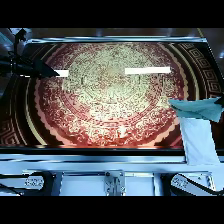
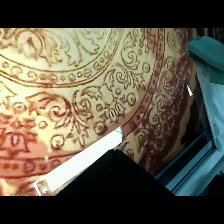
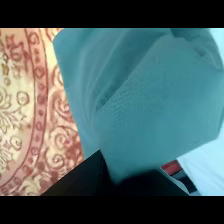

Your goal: Fold the shirts.

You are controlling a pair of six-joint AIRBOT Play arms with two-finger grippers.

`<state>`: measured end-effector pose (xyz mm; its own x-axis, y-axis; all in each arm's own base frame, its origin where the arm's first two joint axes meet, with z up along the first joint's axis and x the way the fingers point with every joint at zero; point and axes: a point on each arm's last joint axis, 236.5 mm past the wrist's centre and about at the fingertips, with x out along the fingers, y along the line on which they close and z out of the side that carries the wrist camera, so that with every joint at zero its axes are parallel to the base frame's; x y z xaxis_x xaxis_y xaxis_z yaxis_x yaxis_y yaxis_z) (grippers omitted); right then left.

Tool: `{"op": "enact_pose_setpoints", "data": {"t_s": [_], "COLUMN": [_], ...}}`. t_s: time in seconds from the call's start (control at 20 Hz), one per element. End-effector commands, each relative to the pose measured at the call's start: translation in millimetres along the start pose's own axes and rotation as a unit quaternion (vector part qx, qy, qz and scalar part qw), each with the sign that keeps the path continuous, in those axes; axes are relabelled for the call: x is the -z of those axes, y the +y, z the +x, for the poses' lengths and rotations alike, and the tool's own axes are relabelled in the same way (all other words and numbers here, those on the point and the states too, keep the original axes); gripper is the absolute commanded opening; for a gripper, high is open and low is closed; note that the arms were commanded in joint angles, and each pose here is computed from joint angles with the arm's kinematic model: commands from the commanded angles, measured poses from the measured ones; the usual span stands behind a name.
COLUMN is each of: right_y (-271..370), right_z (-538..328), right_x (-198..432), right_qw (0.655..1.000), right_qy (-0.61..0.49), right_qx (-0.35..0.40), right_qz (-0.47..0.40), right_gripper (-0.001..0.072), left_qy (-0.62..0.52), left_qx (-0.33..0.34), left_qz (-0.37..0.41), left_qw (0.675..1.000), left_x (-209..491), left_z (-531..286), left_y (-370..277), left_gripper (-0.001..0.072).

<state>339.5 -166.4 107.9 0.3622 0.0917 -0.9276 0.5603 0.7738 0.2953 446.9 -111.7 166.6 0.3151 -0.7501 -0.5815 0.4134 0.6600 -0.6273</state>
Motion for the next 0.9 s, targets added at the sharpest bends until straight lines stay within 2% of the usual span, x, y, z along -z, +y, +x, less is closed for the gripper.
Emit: {"op": "enact_pose_setpoints", "data": {"t_s": [0.0, 0.2, 0.35, 0.45, 0.5, 0.7, 0.85], "right_y": [-14.2, 5.4, 38.6, 47.5, 44.3, -3.4, -7.1], "right_z": [-4.7, -18.5, -40.5, -50.2, -47.8, -19.6, -6.1], "right_x": [-35.7, -87.6, -124.0, -135.4, -133.1, -90.2, -45.4], "right_qw": [0.997, 0.982, 0.958, 0.947, 0.949, 0.976, 0.983], "right_qy": [-0.077, -0.189, -0.275, -0.304, -0.299, -0.193, -0.094], "right_qx": [0.027, -0.017, -0.083, -0.102, -0.093, 0.025, 0.029], "right_qz": [0.009, 0.014, -0.012, -0.016, -0.022, -0.097, -0.154], "right_gripper": [0.0073, 0.0073, 0.0073, 0.0073, 0.0073, 0.0073, 0.0073], "left_qy": [0.0, 0.0, 0.0, 0.0, 0.001, 0.016, 0.016], "left_qx": [0.0, 0.0, 0.0, 0.0, 0.001, 0.007, 0.007], "left_qz": [0.0, -0.001, -0.002, -0.008, -0.014, -0.018, -0.018], "left_qw": [1.0, 1.0, 1.0, 1.0, 1.0, 1.0, 1.0], "left_x": [0.0, -0.1, -0.1, -0.1, 0.5, 7.7, 7.4], "left_z": [-0.1, -0.1, -0.1, -0.1, -0.1, -0.3, -0.3], "left_y": [-0.3, -0.3, -0.3, -0.3, -0.7, -3.8, -3.7], "left_gripper": [0.0035, 0.0034, 0.0034, 0.0034, 0.0035, 0.0034, 0.0034]}}
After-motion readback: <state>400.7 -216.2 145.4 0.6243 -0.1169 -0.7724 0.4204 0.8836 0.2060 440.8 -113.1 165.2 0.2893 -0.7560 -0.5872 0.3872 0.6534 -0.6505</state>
